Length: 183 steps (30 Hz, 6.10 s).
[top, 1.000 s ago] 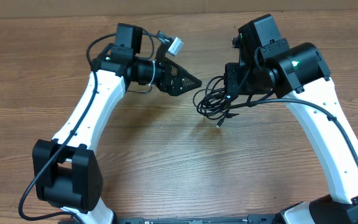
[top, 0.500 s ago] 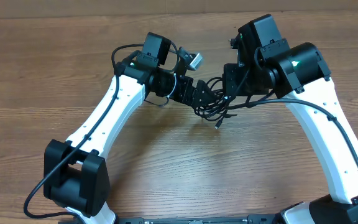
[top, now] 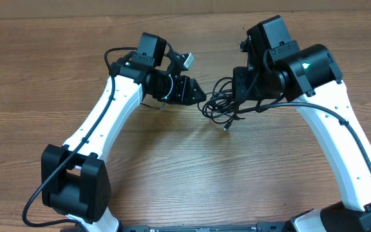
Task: Untangle cables
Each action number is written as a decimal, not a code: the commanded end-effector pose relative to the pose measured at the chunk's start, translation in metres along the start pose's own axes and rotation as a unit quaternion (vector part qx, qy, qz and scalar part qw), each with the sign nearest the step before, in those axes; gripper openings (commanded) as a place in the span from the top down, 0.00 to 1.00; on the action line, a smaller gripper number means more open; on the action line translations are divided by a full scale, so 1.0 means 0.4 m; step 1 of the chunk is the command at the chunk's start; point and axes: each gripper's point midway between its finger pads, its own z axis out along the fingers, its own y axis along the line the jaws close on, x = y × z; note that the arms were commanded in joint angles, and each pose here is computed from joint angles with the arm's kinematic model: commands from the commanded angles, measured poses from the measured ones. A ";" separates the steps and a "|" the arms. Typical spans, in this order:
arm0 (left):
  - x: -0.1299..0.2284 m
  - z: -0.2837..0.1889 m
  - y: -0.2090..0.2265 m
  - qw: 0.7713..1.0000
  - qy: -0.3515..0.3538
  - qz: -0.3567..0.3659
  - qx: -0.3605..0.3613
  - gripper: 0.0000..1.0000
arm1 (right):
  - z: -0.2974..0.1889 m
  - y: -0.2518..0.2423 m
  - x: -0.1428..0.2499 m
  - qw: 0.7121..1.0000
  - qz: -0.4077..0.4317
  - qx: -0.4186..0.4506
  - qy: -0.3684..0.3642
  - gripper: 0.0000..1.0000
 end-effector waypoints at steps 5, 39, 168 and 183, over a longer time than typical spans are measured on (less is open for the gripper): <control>0.017 0.019 -0.033 1.000 0.016 0.006 0.016 0.96 | -0.052 0.011 -0.017 0.999 -0.007 -0.010 -0.033 0.96; -0.079 -0.183 -0.289 0.938 -0.026 0.093 0.333 0.96 | -0.092 -0.208 0.016 0.971 0.100 0.214 -0.046 0.96; -0.088 -0.265 -0.086 0.983 -0.039 0.124 -0.127 0.01 | 0.115 -0.283 -0.108 0.996 0.076 -0.007 -0.048 0.96; -0.056 -0.201 -0.275 0.950 -0.025 0.301 0.079 0.00 | -0.278 -0.179 -0.114 0.990 0.072 -0.020 -0.123 0.96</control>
